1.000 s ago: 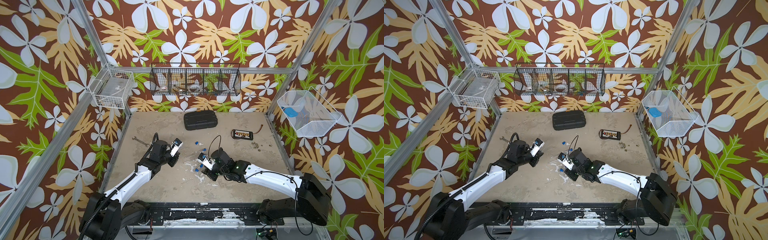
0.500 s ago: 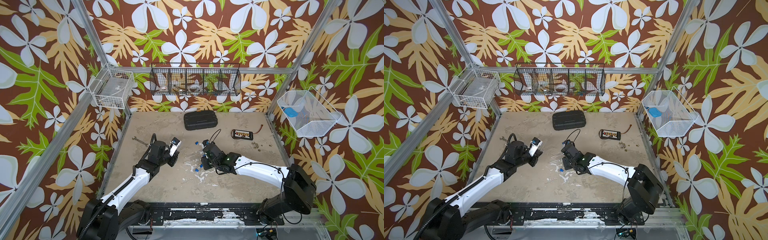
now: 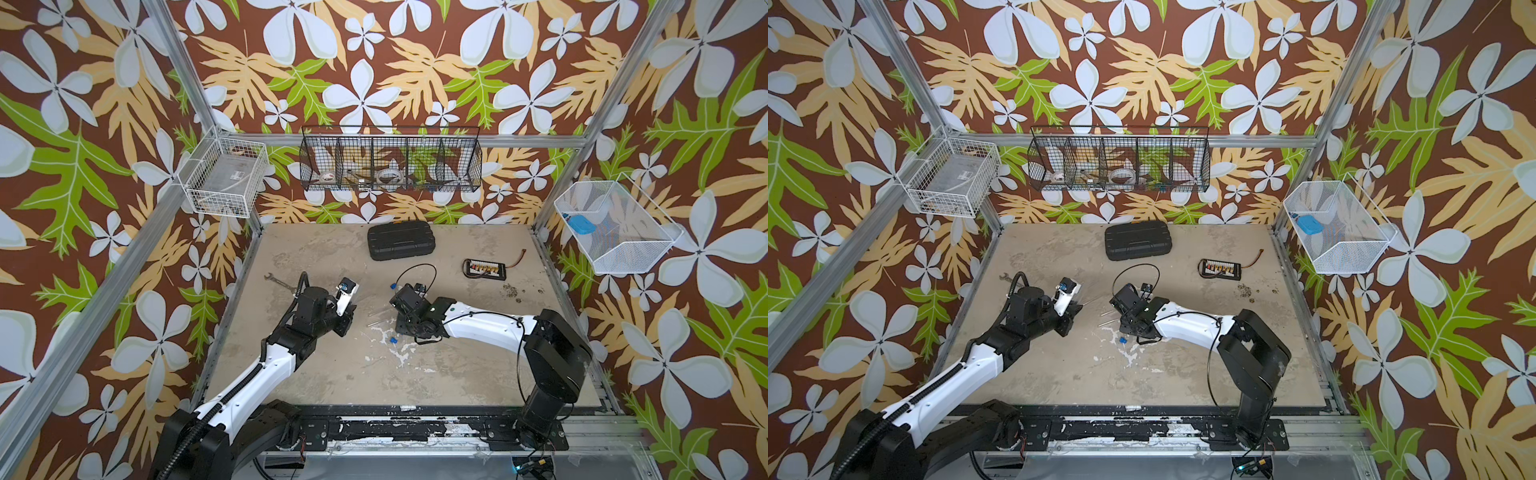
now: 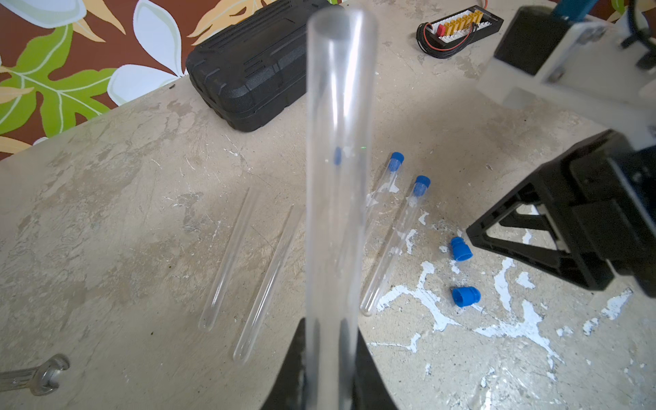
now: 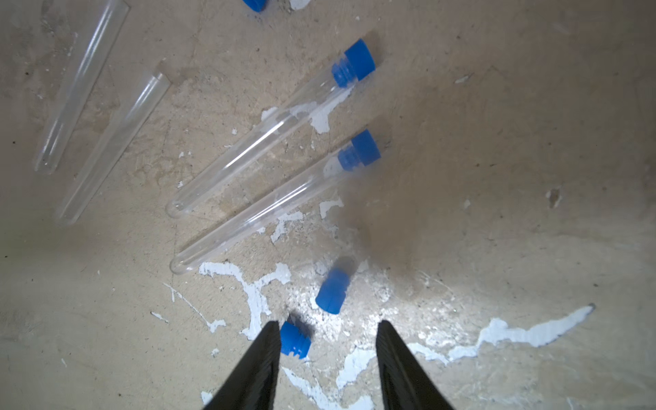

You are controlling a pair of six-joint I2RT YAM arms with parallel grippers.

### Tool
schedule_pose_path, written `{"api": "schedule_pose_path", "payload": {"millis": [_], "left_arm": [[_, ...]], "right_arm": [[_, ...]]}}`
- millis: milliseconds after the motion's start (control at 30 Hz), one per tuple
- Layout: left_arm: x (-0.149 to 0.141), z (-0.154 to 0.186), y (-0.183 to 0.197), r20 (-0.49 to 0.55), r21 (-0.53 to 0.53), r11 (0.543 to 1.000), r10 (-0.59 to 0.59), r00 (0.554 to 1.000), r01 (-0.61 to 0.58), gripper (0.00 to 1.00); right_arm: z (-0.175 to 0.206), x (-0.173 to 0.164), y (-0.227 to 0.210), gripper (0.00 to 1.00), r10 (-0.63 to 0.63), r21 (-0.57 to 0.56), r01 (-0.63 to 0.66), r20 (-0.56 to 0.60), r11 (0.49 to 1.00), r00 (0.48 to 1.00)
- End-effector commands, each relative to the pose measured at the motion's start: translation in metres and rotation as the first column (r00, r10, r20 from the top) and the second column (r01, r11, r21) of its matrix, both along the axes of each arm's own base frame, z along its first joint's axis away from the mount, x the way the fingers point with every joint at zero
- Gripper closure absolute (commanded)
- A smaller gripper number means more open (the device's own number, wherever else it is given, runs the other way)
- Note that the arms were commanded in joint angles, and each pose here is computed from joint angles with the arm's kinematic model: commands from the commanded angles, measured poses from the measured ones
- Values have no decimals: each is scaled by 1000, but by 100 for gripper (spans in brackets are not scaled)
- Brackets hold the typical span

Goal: Insert stoppers into test tubes
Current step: Pick up the stopper from the center of the board.

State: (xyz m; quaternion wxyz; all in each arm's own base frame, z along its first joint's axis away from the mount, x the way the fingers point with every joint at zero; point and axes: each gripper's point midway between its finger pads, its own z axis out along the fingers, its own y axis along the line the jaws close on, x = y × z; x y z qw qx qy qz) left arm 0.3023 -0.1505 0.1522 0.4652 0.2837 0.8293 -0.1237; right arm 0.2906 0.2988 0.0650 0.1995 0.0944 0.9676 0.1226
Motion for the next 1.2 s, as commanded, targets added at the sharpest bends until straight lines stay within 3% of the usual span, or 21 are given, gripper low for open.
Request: {"api": "schedule_pose_path", "payload": {"millis": [0, 233, 567, 1167], "left_arm": [[2, 5, -2, 15, -22, 1000, 1, 1000, 0, 100], [1, 2, -1, 13, -12, 1000, -1, 1000, 1, 100], [0, 3, -2, 11, -18, 1000, -7, 1000, 7, 100], [-2, -1, -3, 8, -19, 1000, -15, 1000, 16, 100]], "right_arm": [[-9, -4, -2, 53, -51, -28, 49, -61, 998, 997], [-30, -11, -6, 56, -78, -61, 70, -142, 996, 987], [-38, -7, 4, 58, -38, -74, 26, -167, 997, 985], [-54, -11, 1, 75, -46, -148, 11, -233, 989, 972]]}}
